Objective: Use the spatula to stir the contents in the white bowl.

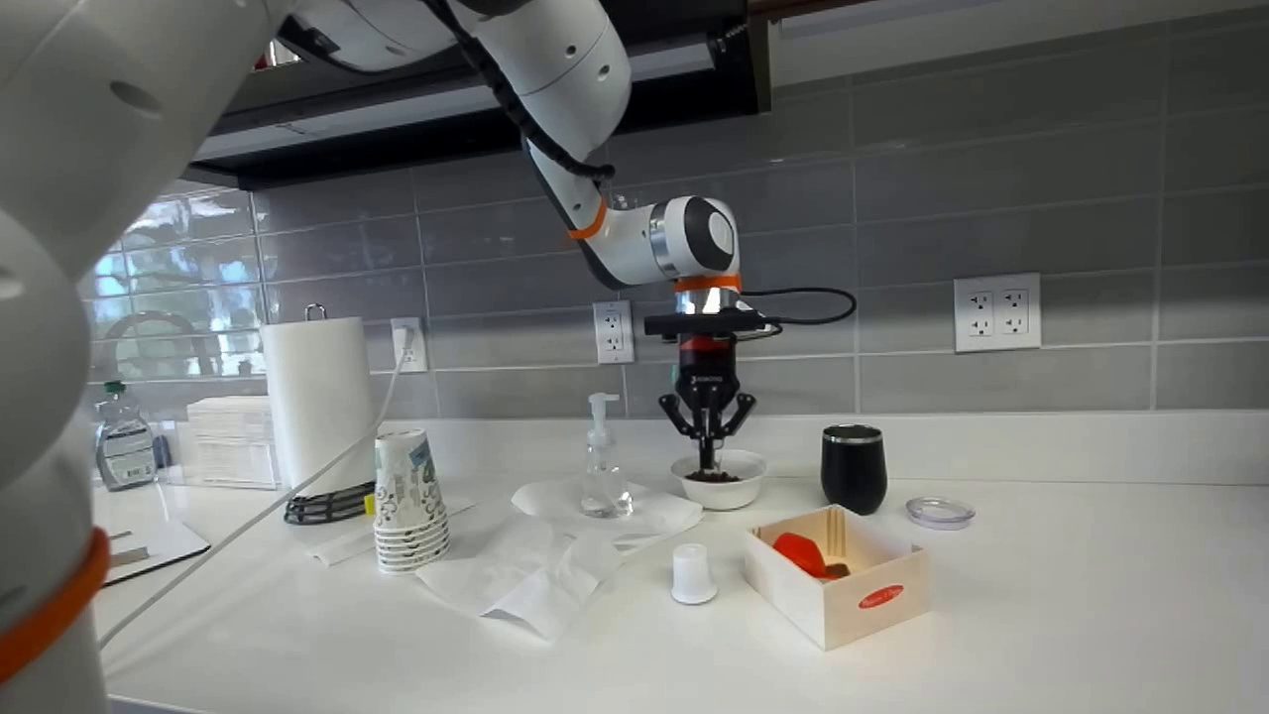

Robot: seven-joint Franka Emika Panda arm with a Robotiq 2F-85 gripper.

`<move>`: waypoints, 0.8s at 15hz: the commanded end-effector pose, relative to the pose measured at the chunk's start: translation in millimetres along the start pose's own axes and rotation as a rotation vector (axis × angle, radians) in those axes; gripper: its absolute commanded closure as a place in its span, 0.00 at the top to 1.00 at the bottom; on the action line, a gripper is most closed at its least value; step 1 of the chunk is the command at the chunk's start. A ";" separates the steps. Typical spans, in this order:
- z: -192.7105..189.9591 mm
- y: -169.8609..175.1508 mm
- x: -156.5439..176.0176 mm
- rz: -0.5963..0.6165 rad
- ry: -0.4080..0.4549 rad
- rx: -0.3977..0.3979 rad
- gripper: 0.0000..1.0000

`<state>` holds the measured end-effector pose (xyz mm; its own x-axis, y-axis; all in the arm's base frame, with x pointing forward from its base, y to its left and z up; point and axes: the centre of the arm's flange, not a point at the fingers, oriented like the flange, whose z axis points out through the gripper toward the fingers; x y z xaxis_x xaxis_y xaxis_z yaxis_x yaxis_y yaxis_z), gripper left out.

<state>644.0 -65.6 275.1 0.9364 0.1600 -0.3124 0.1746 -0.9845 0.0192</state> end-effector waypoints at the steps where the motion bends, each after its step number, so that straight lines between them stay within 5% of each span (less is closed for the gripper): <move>1: -7.9 12.8 9.5 0.079 0.078 0.000 0.01; 5: -9.2 19.3 9.5 0.176 0.077 -0.082 0.01; 12: 3.6 3.7 -0.8 0.106 -0.125 -0.182 0.01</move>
<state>641.5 -77.2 272.3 0.9403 0.0088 -0.3403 0.0812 -0.9766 0.1992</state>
